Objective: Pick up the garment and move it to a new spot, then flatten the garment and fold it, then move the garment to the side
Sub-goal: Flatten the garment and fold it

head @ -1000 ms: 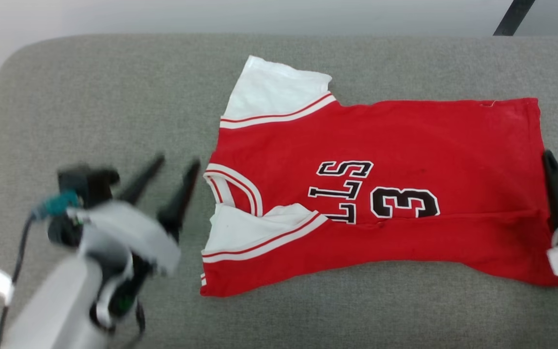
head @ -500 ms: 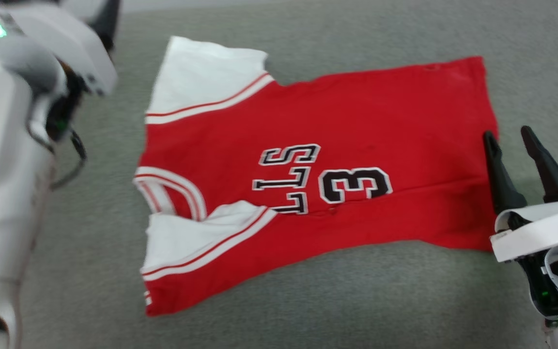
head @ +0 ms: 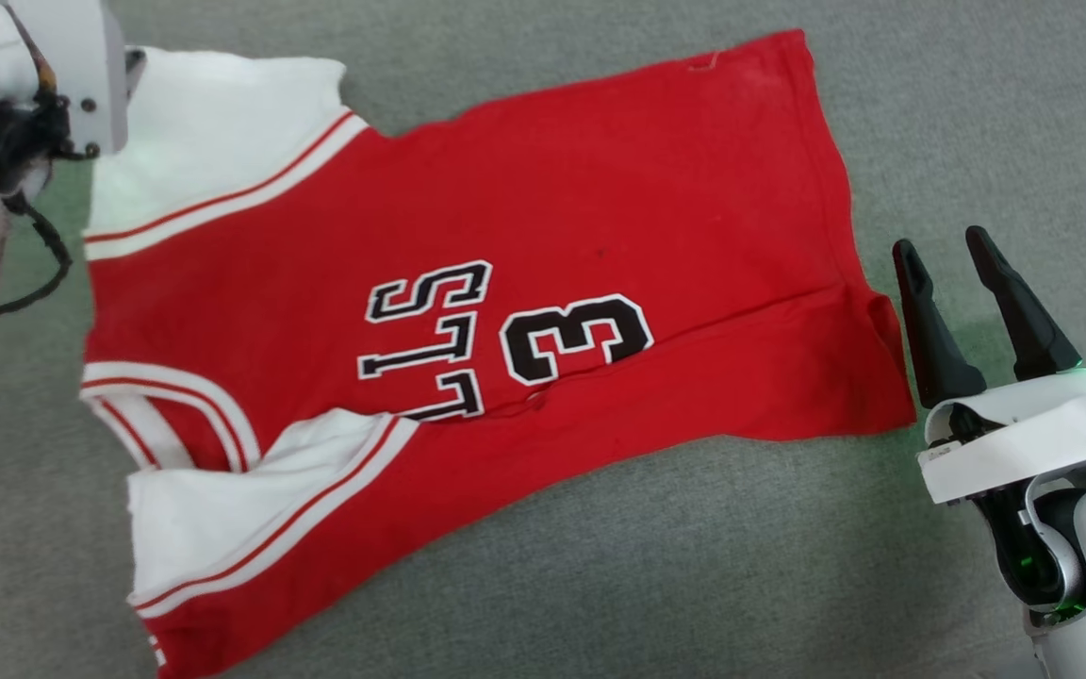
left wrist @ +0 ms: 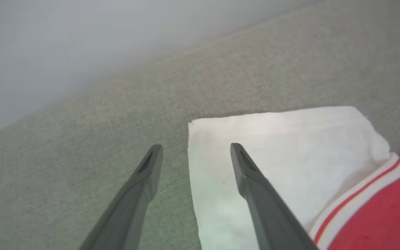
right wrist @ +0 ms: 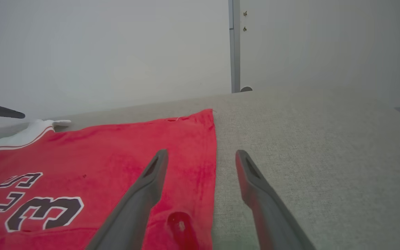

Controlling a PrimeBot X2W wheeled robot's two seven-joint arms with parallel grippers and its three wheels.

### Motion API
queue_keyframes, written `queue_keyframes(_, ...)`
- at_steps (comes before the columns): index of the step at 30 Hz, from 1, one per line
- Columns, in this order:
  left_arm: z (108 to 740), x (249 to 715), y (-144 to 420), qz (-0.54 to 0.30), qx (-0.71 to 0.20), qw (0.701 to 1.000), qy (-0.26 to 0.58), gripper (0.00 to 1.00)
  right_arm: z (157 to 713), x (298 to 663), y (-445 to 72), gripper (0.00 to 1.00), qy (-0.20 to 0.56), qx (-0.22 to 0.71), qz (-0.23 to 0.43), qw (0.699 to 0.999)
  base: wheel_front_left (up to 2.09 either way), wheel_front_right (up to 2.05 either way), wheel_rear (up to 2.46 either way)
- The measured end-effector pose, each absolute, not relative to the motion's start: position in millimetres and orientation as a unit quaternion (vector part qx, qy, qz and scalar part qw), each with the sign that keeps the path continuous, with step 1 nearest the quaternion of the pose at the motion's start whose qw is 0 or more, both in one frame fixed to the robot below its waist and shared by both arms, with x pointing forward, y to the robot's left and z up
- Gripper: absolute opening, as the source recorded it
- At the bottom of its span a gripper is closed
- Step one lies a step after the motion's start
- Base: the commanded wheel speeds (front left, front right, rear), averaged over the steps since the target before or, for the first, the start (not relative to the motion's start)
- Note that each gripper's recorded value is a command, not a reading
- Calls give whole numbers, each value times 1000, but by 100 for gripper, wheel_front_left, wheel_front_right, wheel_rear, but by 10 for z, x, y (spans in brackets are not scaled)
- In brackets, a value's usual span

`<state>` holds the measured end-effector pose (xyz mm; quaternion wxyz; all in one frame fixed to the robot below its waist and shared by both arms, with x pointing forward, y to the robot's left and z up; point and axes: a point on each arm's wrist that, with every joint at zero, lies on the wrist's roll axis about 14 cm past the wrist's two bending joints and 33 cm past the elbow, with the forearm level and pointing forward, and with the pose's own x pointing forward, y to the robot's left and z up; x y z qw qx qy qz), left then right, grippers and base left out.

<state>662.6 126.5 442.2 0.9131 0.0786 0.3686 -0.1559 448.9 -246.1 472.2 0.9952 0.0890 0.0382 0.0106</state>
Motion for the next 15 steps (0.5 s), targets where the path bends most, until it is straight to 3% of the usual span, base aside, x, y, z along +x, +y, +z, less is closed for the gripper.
queue_keyframes(6,3984,6452,1166,-171,72,862,472,100,4595,4478,-2486,100,60,82,11,995,0,0,0)
queue_keyframes(13,3905,6519,1125,-181,64,861,470,100,4606,4581,-2469,100,61,71,22,995,0,0,0)
queue_keyframes(14,3893,6517,1123,-182,64,861,470,73,4598,4591,-2457,100,64,70,25,995,0,0,0)
queue_keyframes(15,3885,6511,1104,-186,65,860,470,38,4595,4605,-2444,100,66,70,29,995,0,0,0)
